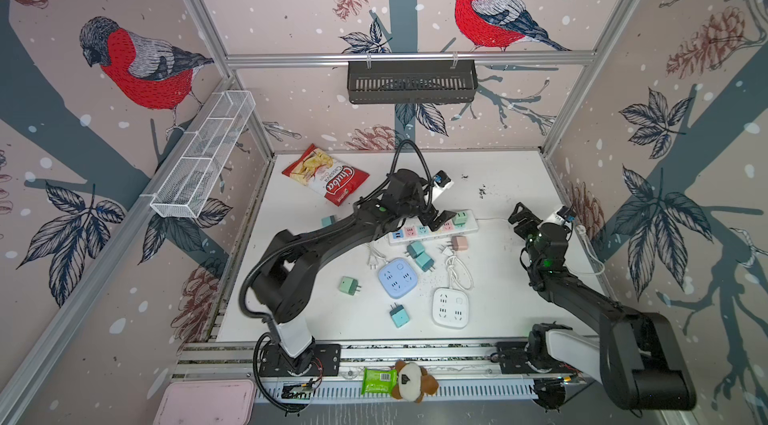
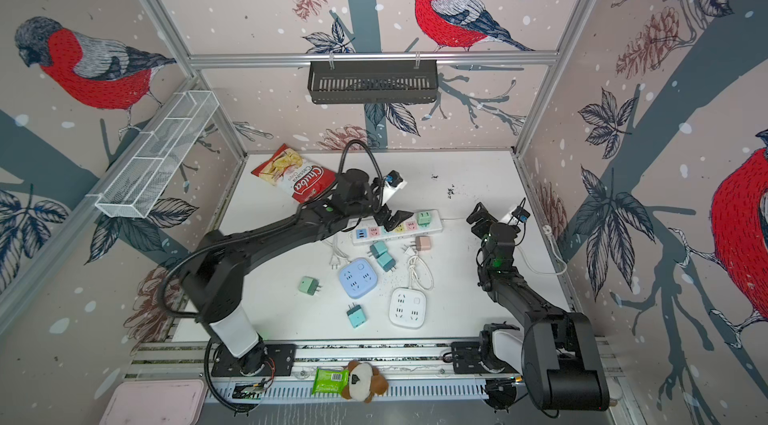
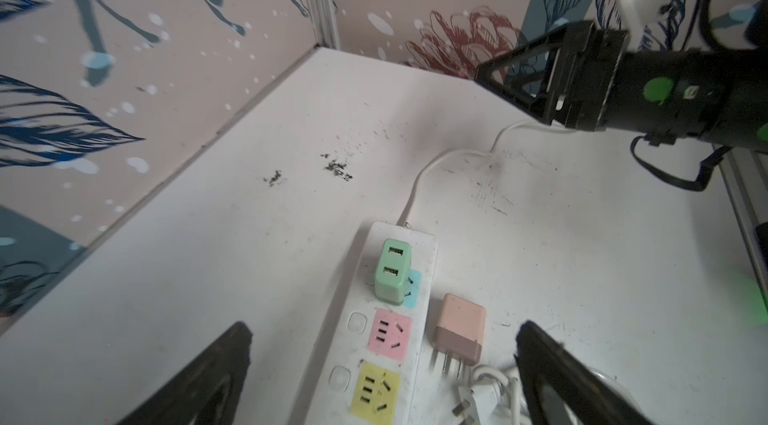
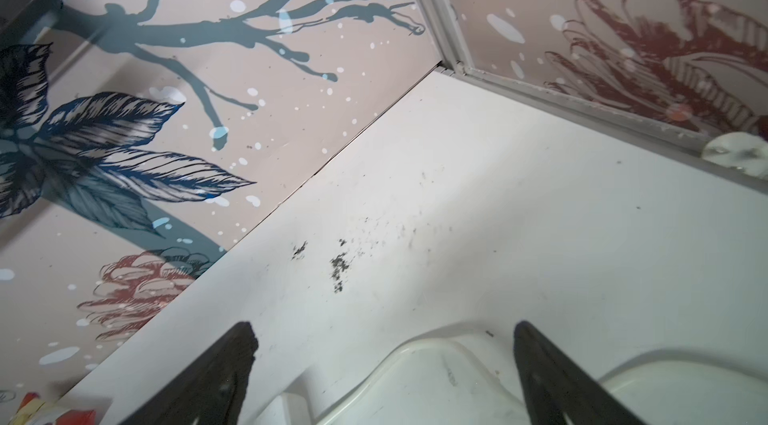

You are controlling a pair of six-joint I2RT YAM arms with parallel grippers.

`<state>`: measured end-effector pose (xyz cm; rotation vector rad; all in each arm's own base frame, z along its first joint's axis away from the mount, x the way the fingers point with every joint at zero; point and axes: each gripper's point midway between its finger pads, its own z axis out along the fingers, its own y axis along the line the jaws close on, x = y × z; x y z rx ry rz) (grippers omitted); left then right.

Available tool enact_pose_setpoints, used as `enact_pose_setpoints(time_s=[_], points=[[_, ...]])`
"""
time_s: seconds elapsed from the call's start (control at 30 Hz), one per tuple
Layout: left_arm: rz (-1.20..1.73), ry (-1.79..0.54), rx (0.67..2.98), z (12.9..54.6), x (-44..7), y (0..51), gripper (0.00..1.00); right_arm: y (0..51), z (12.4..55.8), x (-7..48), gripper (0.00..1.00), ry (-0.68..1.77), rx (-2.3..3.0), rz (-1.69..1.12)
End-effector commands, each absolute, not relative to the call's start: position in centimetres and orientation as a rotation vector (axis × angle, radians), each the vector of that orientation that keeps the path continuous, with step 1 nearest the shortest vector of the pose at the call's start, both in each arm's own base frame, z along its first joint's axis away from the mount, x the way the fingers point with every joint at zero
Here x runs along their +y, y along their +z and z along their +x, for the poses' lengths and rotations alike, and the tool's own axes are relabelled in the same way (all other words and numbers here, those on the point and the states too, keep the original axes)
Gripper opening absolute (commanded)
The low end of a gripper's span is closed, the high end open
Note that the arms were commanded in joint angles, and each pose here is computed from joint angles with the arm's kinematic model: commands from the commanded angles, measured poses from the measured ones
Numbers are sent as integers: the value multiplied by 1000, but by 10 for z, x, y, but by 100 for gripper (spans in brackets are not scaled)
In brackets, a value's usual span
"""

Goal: Insert the plug
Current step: 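Open the left gripper and lift it off the charger while the right arm reaches forward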

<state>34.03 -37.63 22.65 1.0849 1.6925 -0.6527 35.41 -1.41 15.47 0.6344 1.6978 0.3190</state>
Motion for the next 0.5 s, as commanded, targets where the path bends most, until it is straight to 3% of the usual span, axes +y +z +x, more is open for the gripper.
enact_pose_setpoints(time_s=[0.0, 0.23, 0.47], points=[[807, -525, 1703, 343, -329, 253, 99, 157, 348, 1, 99, 264, 1756, 598], [488, -357, 1666, 336, -249, 282, 99, 188, 335, 64, 95, 289, 1824, 497], [417, -217, 1662, 332, -205, 286, 99, 180, 317, 104, 91, 302, 1950, 416]])
